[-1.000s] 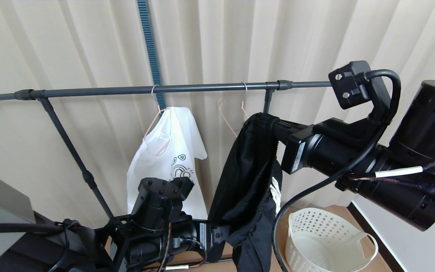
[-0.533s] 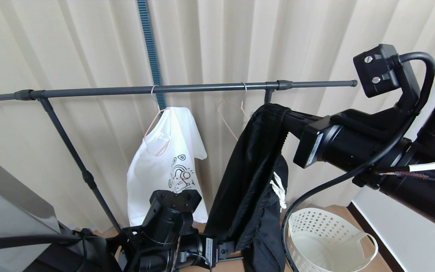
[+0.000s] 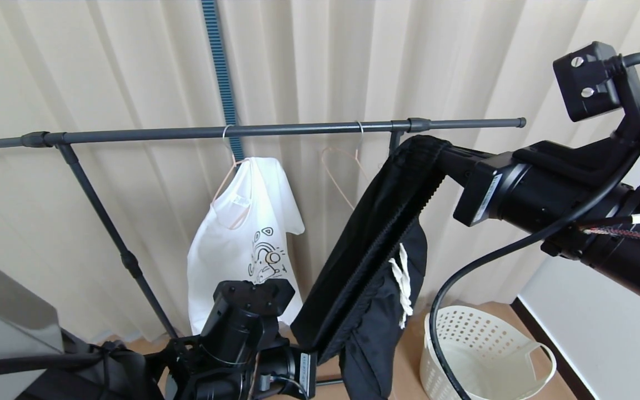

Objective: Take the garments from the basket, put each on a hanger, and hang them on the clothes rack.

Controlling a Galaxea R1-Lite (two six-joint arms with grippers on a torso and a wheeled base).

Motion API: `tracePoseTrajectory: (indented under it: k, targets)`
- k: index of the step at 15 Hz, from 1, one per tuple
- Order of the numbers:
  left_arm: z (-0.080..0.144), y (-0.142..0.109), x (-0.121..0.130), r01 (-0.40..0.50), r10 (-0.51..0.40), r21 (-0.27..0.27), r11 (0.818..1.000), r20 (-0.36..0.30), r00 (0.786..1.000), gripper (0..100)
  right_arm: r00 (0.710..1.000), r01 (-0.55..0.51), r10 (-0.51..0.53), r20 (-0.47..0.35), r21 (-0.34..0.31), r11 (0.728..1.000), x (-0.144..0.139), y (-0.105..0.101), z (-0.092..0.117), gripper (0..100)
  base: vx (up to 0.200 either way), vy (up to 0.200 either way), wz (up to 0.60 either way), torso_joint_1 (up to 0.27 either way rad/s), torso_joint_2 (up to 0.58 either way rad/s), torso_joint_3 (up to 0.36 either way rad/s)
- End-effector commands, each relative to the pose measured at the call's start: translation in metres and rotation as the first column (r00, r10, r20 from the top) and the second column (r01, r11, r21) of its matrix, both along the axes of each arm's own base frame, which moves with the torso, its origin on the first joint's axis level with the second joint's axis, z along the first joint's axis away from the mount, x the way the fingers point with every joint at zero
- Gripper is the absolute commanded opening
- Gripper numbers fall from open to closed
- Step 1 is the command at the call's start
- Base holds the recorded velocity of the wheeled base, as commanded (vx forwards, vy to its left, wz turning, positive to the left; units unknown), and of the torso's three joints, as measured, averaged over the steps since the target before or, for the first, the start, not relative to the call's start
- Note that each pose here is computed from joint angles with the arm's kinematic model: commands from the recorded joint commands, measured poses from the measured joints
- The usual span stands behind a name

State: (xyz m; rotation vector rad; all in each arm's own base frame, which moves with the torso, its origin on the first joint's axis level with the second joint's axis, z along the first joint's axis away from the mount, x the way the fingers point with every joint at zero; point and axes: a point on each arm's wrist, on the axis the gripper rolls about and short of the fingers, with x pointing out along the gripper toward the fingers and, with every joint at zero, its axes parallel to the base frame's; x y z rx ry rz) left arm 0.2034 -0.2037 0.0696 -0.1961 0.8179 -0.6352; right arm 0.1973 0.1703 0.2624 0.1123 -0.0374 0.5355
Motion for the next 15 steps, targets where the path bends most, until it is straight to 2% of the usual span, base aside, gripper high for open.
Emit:
tracePoseTrajectory:
  k: [1,4,6,9,11,12,14,15]
  targets:
    - [0.025,0.013,-0.008,0.004,-0.001,-0.037,0.999,0.077,0.997,0,0.999,0.050,-0.050,0.015,-0.015,0.999,0.008,-0.010,0.001,0,0.000,0.000,0.00,0.000,0.00,0.000]
    - [0.045,0.028,-0.005,-0.052,0.057,-0.036,0.998,0.175,0.983,0,0.994,0.107,-0.106,0.041,-0.043,0.993,0.015,-0.021,0.003,0,0.000,0.000,0.00,0.000,0.00,0.000]
    - [0.057,0.041,0.002,-0.086,0.089,-0.021,0.996,0.254,0.963,0,0.989,0.143,-0.138,0.051,-0.115,0.983,0.020,-0.028,-0.001,0,0.000,0.000,0.00,0.000,0.00,0.000]
    - [0.071,0.048,0.014,-0.122,0.118,-0.011,0.992,0.334,0.935,0,0.987,0.143,-0.155,-0.031,-0.232,0.962,0.021,-0.032,-0.011,0,0.000,0.000,0.00,0.000,0.00,0.000]
    - [0.085,0.048,0.026,-0.152,0.145,-0.015,0.988,0.400,0.905,0,0.979,0.113,-0.166,-0.118,-0.363,0.925,0.016,-0.035,-0.020,0,0.000,0.000,0.00,0.000,0.00,0.000]
    - [0.089,0.048,0.030,-0.152,0.140,-0.007,0.988,0.425,0.894,0,0.972,0.096,-0.174,-0.161,-0.402,0.910,0.014,-0.036,-0.022,0,0.000,0.000,0.00,0.000,0.00,0.000]
    - [0.094,0.047,0.036,-0.156,0.141,-0.004,0.988,0.452,0.881,0,0.949,0.075,-0.208,-0.236,-0.474,0.877,0.012,-0.039,-0.024,0,0.000,0.000,0.00,0.000,0.00,0.000]
    - [0.100,0.046,0.040,-0.175,0.161,-0.013,0.984,0.472,0.867,0,0.922,0.053,-0.247,-0.298,-0.537,0.842,0.011,-0.039,-0.026,0,0.000,0.000,0.00,0.000,0.00,0.000]
